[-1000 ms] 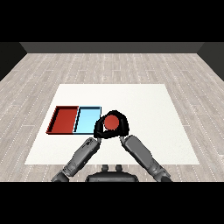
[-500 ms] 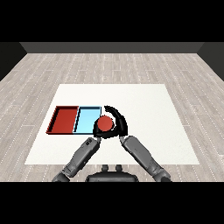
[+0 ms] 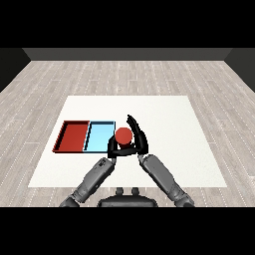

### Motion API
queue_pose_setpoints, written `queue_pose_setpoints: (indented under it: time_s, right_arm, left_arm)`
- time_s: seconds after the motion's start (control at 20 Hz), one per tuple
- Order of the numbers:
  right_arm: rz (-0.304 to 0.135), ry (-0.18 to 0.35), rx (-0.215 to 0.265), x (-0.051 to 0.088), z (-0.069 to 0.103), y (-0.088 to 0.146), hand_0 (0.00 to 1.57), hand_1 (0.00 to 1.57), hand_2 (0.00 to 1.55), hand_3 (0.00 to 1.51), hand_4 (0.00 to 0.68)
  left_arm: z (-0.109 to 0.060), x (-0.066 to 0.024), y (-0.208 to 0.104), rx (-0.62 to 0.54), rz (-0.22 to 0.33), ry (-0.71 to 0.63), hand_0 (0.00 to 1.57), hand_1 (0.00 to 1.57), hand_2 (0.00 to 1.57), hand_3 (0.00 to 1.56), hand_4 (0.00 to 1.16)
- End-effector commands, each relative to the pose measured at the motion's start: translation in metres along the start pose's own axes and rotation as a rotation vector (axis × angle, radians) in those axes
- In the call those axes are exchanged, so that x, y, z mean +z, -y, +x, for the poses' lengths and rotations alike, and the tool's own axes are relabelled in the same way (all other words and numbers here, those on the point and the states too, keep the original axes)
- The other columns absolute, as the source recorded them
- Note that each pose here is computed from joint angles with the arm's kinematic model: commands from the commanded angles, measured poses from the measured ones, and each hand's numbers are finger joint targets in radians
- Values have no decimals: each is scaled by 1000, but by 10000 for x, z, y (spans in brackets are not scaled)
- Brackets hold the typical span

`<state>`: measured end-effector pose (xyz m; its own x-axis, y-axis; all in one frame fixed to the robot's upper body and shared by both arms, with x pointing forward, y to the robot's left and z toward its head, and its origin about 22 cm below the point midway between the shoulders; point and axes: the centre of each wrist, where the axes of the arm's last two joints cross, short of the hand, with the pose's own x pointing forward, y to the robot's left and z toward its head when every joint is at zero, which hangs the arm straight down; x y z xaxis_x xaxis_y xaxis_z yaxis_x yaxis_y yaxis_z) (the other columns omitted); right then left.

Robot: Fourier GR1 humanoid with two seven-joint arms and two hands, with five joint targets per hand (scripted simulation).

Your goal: Pick the red can and put it in the red box

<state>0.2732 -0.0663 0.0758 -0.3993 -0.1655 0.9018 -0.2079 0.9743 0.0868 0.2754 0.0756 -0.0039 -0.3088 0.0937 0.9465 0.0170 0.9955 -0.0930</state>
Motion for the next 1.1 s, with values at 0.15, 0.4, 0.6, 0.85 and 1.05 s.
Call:
queue_pose_setpoints:
  time_s: [0.15, 0.4, 0.6, 0.85, 1.05]
  right_arm:
    - [-22, 2, -45, 90, 164, 180, 0, 0, 0, 0, 0]
    - [-14, 33, -42, 144, 198, 341, 0, 0, 0, 0, 0]
    - [-68, 59, -94, 342, 350, 604, 0, 0, 0, 0, 0]
    - [-109, 75, -35, 492, 445, 1123, 0, 0, 0, 0, 0]
    - [-139, 49, -29, 828, 522, 1253, 0, 0, 0, 0, 0]
  left_arm:
    - [-66, -129, -45, -11, 11, 0, 1571, 1571, 1571, 1468, 1131]
    - [43, -218, -232, -14, 32, 25, 1571, 1571, 1559, 1460, 1134]
    - [199, -244, -286, -45, 56, 22, 1571, 1571, 1568, 1472, 1126]
    - [115, -361, -830, -104, 128, 68, 1571, 1571, 1571, 1480, 1133]
    - [406, -627, -1146, -178, 186, 49, 1571, 1571, 1571, 1476, 1136]
